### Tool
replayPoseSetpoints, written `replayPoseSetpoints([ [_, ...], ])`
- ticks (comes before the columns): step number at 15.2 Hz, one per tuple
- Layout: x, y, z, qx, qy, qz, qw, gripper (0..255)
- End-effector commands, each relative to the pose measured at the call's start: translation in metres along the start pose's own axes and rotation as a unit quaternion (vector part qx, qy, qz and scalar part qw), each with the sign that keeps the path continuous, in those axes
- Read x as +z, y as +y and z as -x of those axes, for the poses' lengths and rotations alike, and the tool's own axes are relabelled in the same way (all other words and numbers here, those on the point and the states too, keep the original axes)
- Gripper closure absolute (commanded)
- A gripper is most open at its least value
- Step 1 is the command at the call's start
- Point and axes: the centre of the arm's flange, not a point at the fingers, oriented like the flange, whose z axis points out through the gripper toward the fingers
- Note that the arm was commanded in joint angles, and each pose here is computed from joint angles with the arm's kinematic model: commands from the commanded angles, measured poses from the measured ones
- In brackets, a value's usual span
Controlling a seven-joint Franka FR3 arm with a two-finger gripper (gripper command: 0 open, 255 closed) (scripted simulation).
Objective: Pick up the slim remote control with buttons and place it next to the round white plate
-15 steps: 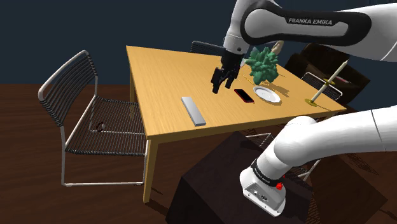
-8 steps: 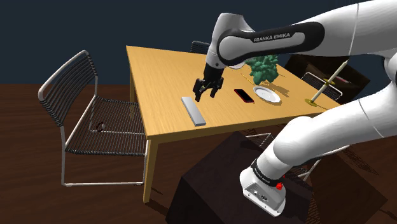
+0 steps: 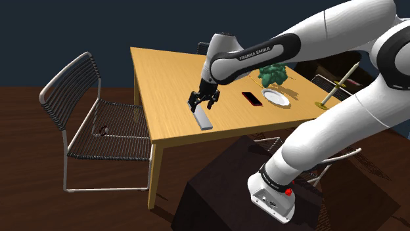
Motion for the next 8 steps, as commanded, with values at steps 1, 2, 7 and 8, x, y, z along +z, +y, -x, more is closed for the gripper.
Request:
replayPoseSetpoints([
  [1,0.012,0.001,-0.001,0.001,0.001,0.000,1.0000,0],
  [2,0.017,0.001,-0.001,0.001,0.001,0.000,1.0000,0],
  [7,0.025,0.001,-0.001,0.001,0.001,0.000,1.0000,0],
  [8,0.025,0.001,-0.001,0.001,0.001,0.000,1.0000,0],
])
